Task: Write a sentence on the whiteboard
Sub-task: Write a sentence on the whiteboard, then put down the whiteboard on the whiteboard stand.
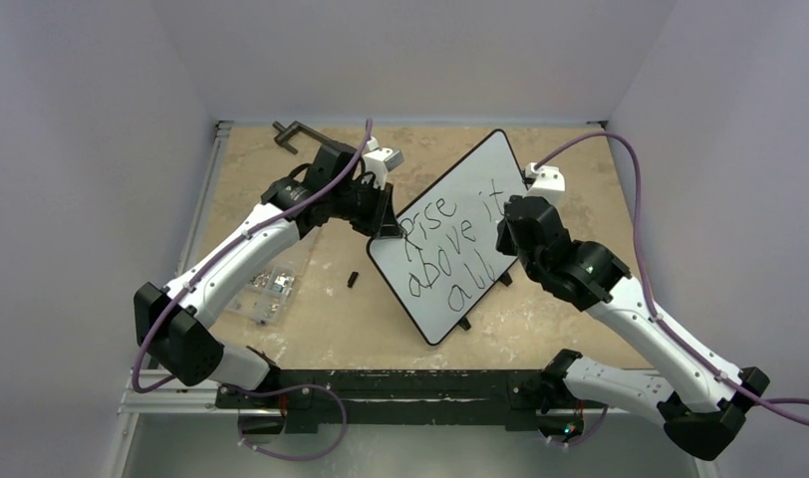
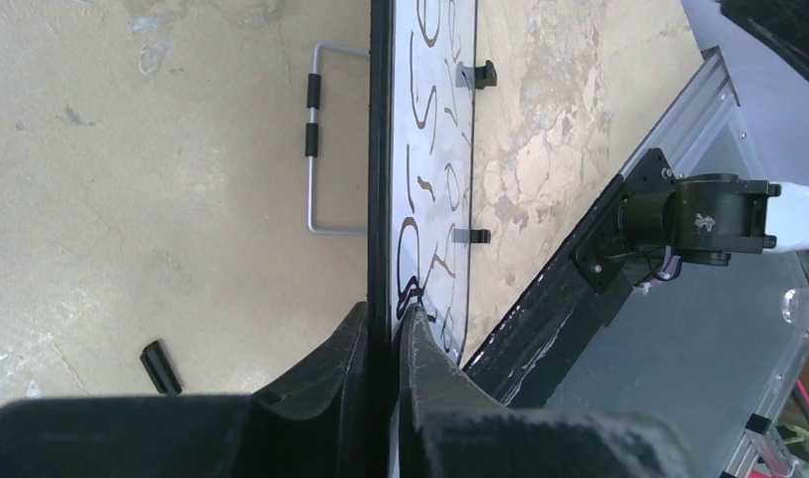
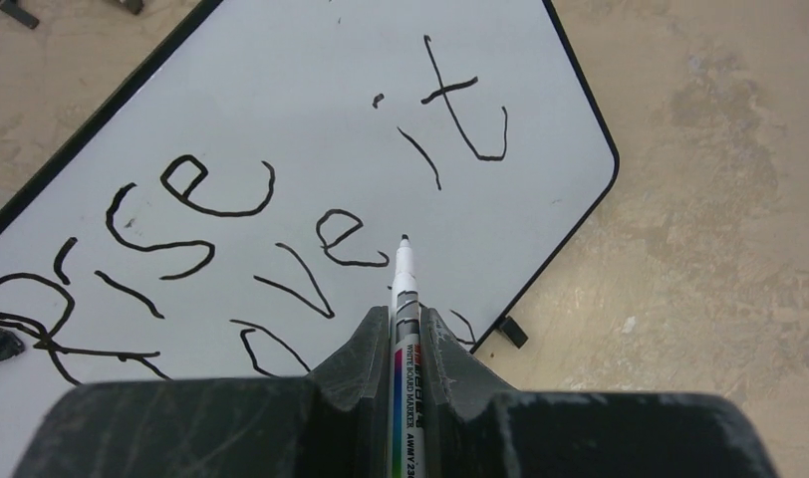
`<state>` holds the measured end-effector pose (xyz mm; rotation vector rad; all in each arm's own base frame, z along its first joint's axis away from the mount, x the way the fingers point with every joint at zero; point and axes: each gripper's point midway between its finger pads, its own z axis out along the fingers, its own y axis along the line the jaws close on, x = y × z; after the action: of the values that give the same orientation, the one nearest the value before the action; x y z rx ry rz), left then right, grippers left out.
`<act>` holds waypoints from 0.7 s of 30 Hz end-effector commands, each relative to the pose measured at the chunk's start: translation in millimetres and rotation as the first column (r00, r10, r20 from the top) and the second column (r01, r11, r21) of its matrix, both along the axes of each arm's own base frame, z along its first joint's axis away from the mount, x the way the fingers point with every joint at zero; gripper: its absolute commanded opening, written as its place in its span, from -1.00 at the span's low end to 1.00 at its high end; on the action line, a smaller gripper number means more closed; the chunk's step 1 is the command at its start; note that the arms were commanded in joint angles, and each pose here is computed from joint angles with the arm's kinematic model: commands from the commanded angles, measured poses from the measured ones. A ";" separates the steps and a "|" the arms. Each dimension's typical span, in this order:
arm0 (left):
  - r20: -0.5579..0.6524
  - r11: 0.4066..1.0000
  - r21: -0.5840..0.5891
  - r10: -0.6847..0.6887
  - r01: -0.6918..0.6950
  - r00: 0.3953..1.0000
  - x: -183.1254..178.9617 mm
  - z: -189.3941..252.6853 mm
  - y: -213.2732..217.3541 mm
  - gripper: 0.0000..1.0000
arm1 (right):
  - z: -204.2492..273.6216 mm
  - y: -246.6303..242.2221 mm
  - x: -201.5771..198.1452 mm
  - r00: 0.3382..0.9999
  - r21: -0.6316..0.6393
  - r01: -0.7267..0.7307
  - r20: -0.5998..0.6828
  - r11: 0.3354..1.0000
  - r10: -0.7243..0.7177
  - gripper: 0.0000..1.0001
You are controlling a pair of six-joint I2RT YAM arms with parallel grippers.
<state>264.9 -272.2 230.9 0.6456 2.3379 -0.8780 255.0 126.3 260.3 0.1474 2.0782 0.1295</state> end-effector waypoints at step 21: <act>-0.082 0.960 0.264 -0.076 0.095 0.994 -22.6 -55.9 39.3 -0.93 | 43.3 0.3 14.8 0.989 0.024 0.000 0.146 1.000 -0.003 -1.00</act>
<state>261.4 -272.8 228.7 0.6929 2.3590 -0.8799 262.5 128.7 276.7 0.1113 2.0164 0.1377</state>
